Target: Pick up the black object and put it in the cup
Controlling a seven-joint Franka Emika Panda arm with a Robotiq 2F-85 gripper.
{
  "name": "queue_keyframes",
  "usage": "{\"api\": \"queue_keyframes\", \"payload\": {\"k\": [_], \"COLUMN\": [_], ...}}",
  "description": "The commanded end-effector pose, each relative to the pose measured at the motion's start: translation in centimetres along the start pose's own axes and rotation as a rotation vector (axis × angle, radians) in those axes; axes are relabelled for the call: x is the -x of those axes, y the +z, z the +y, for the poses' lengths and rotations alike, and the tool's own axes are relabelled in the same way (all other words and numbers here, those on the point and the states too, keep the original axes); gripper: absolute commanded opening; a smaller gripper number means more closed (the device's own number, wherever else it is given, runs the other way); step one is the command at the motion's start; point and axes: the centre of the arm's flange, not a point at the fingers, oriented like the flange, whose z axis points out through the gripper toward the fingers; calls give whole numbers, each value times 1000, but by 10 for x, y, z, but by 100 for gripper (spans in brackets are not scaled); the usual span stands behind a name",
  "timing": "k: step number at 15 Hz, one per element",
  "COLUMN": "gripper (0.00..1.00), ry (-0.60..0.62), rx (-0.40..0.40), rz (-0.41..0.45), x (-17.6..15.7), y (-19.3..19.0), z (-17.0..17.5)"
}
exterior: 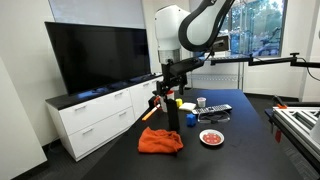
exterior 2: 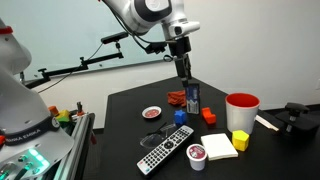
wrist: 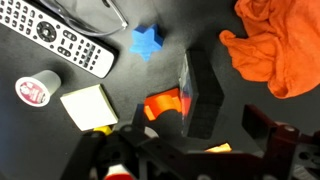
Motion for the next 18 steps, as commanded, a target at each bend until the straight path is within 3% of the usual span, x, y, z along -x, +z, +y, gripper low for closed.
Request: {"api": "queue_keyframes", "payload": {"k": [1, 11, 12, 14, 18], "gripper": [100, 98, 75, 70, 37], "ry": [57, 102, 100, 99, 101], "rx": [-27, -24, -22, -21, -20], "rz": [45, 27, 23, 24, 30], "x": [-9, -11, -11, -11, -14], "y": [-2, 28, 32, 35, 36], "z": [-5, -7, -7, -7, -6]}}
